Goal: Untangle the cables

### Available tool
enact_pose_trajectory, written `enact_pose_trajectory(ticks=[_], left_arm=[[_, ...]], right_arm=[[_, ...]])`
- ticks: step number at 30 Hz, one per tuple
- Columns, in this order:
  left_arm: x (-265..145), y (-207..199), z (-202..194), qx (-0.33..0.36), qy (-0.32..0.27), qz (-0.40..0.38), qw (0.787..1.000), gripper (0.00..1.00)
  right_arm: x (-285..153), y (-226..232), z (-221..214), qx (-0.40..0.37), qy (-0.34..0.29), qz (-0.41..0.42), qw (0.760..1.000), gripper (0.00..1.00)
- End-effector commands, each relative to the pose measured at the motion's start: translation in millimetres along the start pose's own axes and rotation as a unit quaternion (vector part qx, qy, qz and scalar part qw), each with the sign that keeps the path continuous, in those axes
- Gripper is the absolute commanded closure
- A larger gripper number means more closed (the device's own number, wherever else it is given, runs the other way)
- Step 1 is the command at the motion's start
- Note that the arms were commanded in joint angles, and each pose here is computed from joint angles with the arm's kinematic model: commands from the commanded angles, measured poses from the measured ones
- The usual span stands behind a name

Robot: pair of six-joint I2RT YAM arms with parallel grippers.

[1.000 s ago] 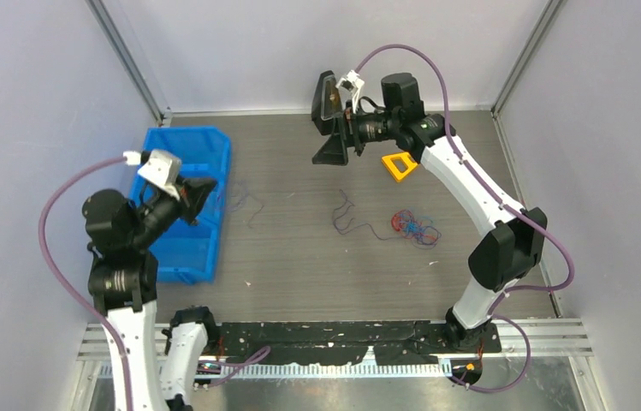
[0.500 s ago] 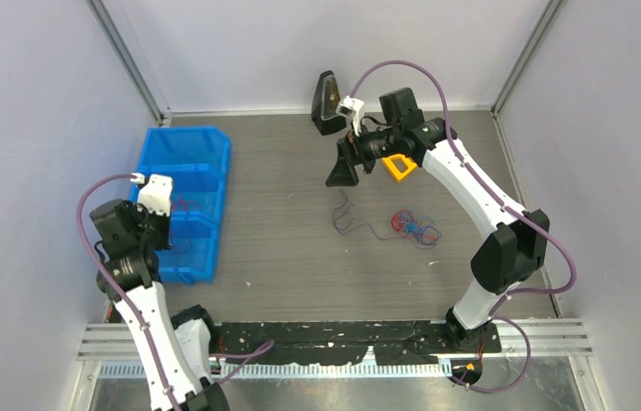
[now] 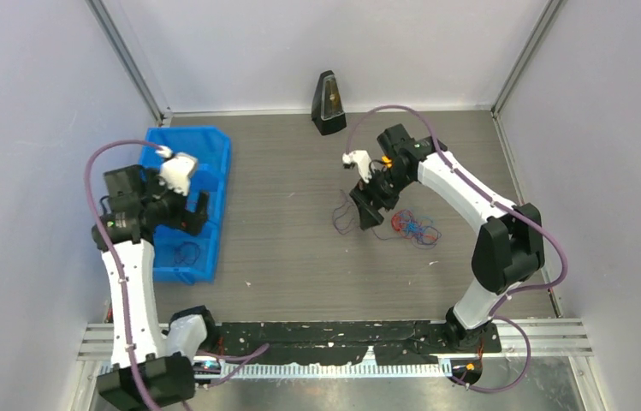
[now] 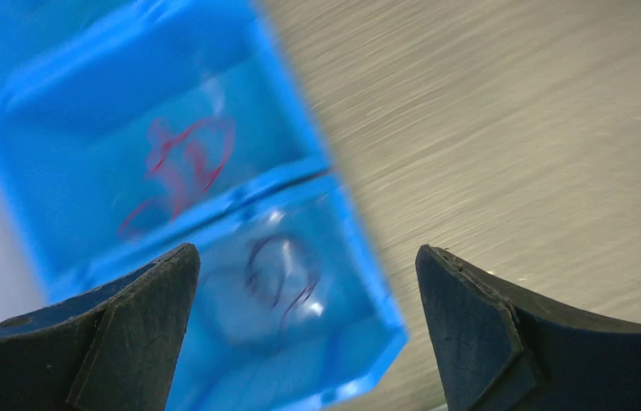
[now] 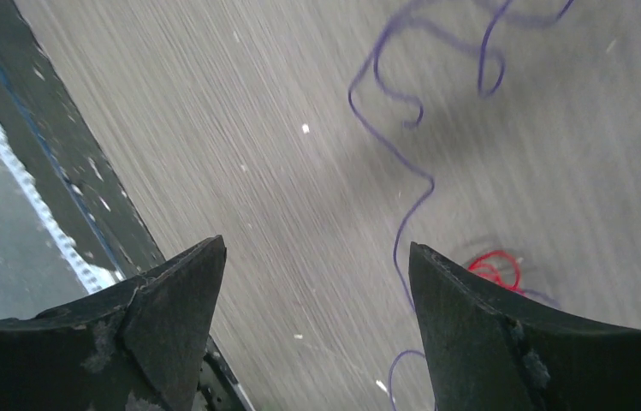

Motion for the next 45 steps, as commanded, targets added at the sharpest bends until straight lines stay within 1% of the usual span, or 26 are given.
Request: enact_pose_trajectory(ticks=[1,3,4,7,9,12,15,17,21,24,28,32,34,36,37,38,39,40,41,42,43,44,45], left_arm=[[18.4,-55.6,48.3,0.078,-0.115,-0.124,0.982,0.01],[38.8,-85.9,70.3,0.11,-0.156,-0.186,0.964,0.01],[49.7,-107.5,83.2,0.128,-0.173,-0.224,0.951,0.0],[87.1,-158.3,115.7,0.162,-0.187,-0.294,0.923,0.02],[117.5,-195.1,134.0,0.164,-0.182,-0.328,0.913,0.02],[151.2,-245.2,162.1,0.184,-0.185,-0.345,0.902,0.0],[181.7,-284.1,175.0,0.213,-0.163,-0.345,0.9,0.01],[199.7,-300.0,174.9,0.221,-0.137,-0.343,0.903,0.0],[221.4,-323.3,163.1,0.227,-0.106,-0.341,0.906,0.0],[231.4,-340.7,149.4,0.251,-0.084,-0.333,0.905,0.0],[240.3,-356.4,128.6,0.279,-0.05,-0.315,0.906,0.01],[246.6,-358.9,111.6,0.27,-0.028,-0.307,0.912,0.04],[248.8,-359.2,105.0,0.267,-0.025,-0.305,0.914,0.06],[251.3,-359.0,100.8,0.266,-0.02,-0.302,0.915,0.13],[252.1,-358.6,100.2,0.266,-0.018,-0.3,0.916,0.18],[252.8,-357.7,99.1,0.266,-0.017,-0.298,0.917,0.24],[253.0,-356.4,98.9,0.266,-0.017,-0.297,0.917,0.34],[252.0,-355.0,100.5,0.264,-0.019,-0.297,0.917,0.45],[250.4,-351.5,102.2,0.262,-0.018,-0.299,0.918,0.6],[247.9,-346.8,105.3,0.257,-0.015,-0.3,0.918,0.74],[242.2,-339.7,110.2,0.25,-0.014,-0.305,0.919,0.86],[234.4,-329.8,116.3,0.24,-0.015,-0.313,0.919,0.96],[225.0,-317.9,123.1,0.231,-0.022,-0.314,0.92,1.0]], right_arm=[[4.7,-20.7,-28.3,-0.021,0.057,-0.063,0.996,0.17],[5.4,-28.5,-31.4,-0.002,0.059,-0.07,0.996,0.19],[0.9,-35.1,-33.0,0.016,0.054,-0.073,0.996,0.19],[-17.3,-47.1,-30.7,0.08,0.028,-0.056,0.995,0.2],[-33.8,-62.9,-36.6,0.118,0.019,-0.069,0.99,0.21],[-44.2,-73.9,-45.6,0.135,0.02,-0.107,0.985,0.22],[-40.2,-79.9,-57.6,0.154,0.039,-0.128,0.979,0.19],[-35.4,-84.1,-64.1,0.177,0.054,-0.141,0.972,0.17],[-24.9,-93.4,-70.1,0.206,0.057,-0.16,0.964,0.15],[-16.0,-99.4,-68.2,0.22,0.052,-0.156,0.961,0.15],[-3.5,-105.9,-68.9,0.234,0.053,-0.146,0.96,0.17],[8.9,-114.2,-71.3,0.246,0.053,-0.146,0.957,0.19],[15.9,-118.1,-74.1,0.253,0.056,-0.144,0.955,0.23],[20.9,-121.6,-75.6,0.256,0.056,-0.145,0.954,0.28],[22.6,-122.9,-76.5,0.256,0.058,-0.146,0.954,0.32],[23.0,-124.1,-77.5,0.257,0.059,-0.147,0.953,0.34],[22.7,-125.2,-78.2,0.258,0.059,-0.147,0.953,0.39],[21.9,-125.8,-78.6,0.258,0.059,-0.148,0.953,0.43],[20.8,-127.0,-79.7,0.261,0.058,-0.149,0.952,0.48],[19.9,-127.5,-80.5,0.261,0.059,-0.149,0.952,0.55],[17.4,-129.4,-80.1,0.262,0.057,-0.152,0.951,0.59],[15.4,-130.3,-81.0,0.26,0.058,-0.153,0.952,0.66],[11.4,-133.6,-81.6,0.262,0.056,-0.159,0.95,0.7]])
Point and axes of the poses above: each gripper's point midway between its finger pads, its own x axis out along the fingers, its own y axis along the line the jaws close on, z = x × y, the point moved 6 cm from there along -x, back along the fingers, and after that the axes turned 9 degrees about x, right-handed, at the moved point
